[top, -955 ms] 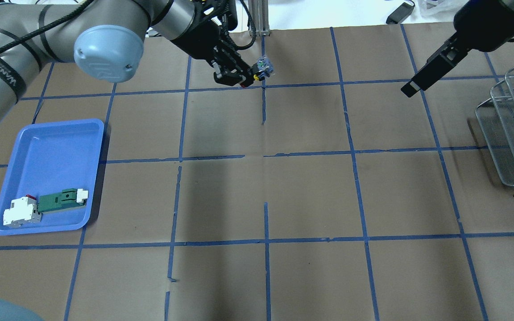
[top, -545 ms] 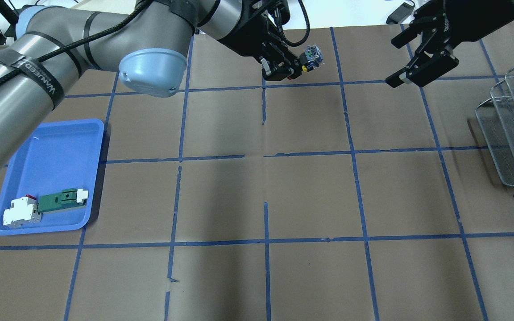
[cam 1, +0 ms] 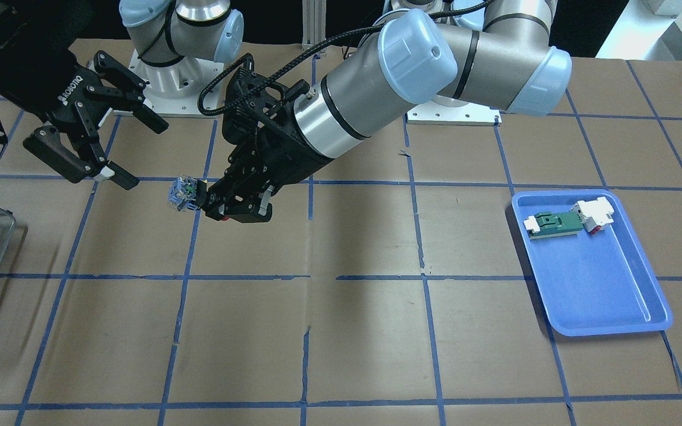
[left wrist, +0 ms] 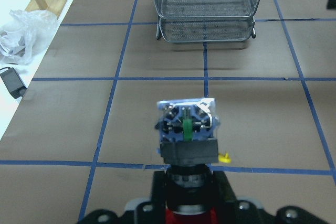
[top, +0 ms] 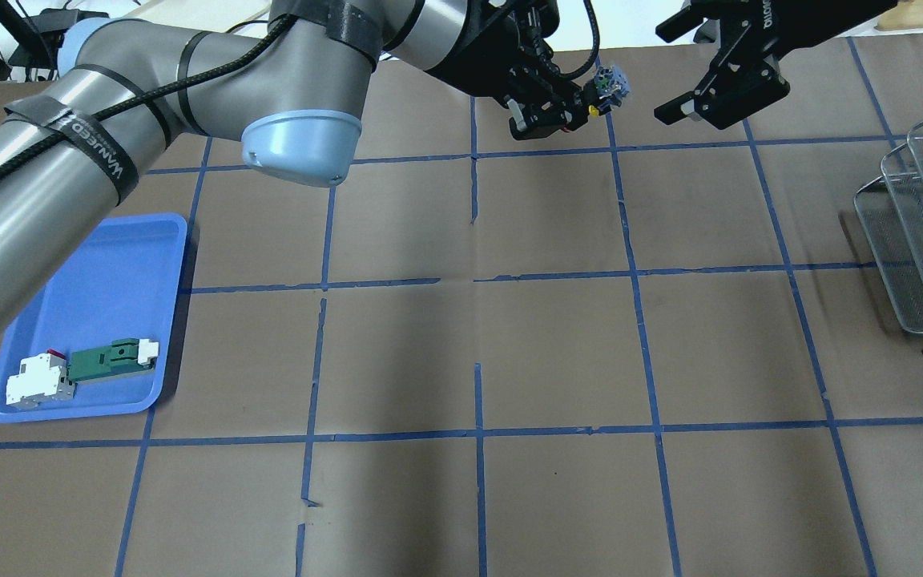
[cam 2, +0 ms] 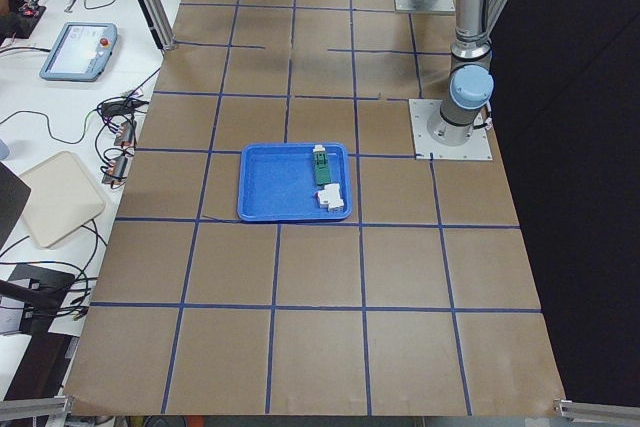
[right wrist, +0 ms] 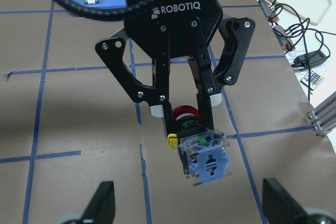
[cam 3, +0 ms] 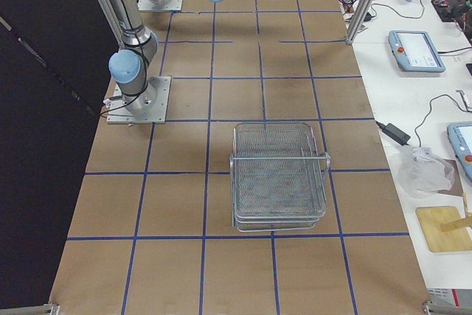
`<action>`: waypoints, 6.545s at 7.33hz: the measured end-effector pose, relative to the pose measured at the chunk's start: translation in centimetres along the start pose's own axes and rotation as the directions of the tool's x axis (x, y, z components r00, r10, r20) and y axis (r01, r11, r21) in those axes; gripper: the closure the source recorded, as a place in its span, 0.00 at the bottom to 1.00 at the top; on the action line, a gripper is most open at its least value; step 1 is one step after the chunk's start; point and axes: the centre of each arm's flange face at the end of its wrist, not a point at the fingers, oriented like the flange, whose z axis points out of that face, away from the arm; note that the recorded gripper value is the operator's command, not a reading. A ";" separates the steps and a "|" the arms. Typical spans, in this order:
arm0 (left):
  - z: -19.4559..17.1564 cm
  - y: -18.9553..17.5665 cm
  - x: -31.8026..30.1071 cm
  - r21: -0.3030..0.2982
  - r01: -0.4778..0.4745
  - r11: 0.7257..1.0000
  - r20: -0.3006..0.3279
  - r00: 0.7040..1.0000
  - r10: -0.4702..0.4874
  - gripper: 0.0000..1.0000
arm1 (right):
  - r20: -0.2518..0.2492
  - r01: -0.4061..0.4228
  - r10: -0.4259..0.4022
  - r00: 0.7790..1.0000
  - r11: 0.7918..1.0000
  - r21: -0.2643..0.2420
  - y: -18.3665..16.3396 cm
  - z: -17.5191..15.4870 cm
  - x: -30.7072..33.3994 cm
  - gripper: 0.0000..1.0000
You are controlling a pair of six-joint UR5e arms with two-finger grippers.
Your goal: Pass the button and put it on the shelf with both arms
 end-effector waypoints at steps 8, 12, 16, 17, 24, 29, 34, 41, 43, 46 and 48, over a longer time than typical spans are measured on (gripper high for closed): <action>-3.1 -2.6 2.8 0.042 -0.007 0.999 0.019 1.000 0.006 1.00 | 0.012 0.021 -0.022 1.000 1.000 0.007 -2.0 1.1 -0.6 0.00; -3.4 -2.9 3.1 0.045 -0.007 0.999 0.023 1.000 0.006 1.00 | 0.010 0.027 -0.027 1.000 1.000 0.009 -3.2 0.9 -1.6 0.38; -3.5 -2.9 3.1 0.046 -0.008 0.999 0.024 1.000 0.007 0.04 | 0.001 0.039 -0.039 0.999 0.999 0.010 -3.4 0.8 -1.7 1.00; -3.5 -3.0 3.2 0.045 -0.009 0.999 0.025 1.000 0.008 0.00 | -0.002 0.040 -0.040 0.999 0.999 0.010 -3.4 0.7 -1.7 1.00; -8.7 -0.5 2.2 -0.141 0.120 0.983 0.120 0.987 -0.103 0.00 | -0.013 -0.014 0.014 1.000 0.998 -0.055 0.8 0.8 0.5 1.00; -15.3 7.7 2.8 -0.492 0.456 0.742 0.293 0.889 -0.352 0.00 | -0.218 -0.343 0.289 0.932 0.898 -0.276 30.6 -9.3 6.4 1.00; -17.9 12.6 3.0 -0.463 0.735 0.495 0.569 0.675 -0.471 0.00 | -0.327 -0.476 0.386 0.863 0.839 -0.265 43.1 -16.7 2.6 0.46; -18.3 12.6 3.7 -0.085 0.995 0.042 0.731 0.091 -0.676 0.00 | -0.334 -0.631 0.543 0.771 0.723 -0.282 42.8 -16.4 1.6 0.00; -18.0 12.8 4.6 -0.109 0.994 -0.005 0.727 0.076 -0.683 0.00 | -0.337 -0.738 0.657 0.674 0.621 -0.265 35.8 -14.9 1.9 0.00; -18.3 13.1 4.9 -0.096 0.995 -0.002 0.729 0.069 -0.681 0.00 | -0.432 -0.848 0.730 0.530 0.445 -0.289 15.3 -9.5 0.3 0.00; -18.6 13.0 4.5 -0.084 0.996 0.001 0.727 0.062 -0.684 0.00 | -0.501 -0.902 0.750 0.431 0.341 -0.265 4.2 -3.6 -2.3 0.00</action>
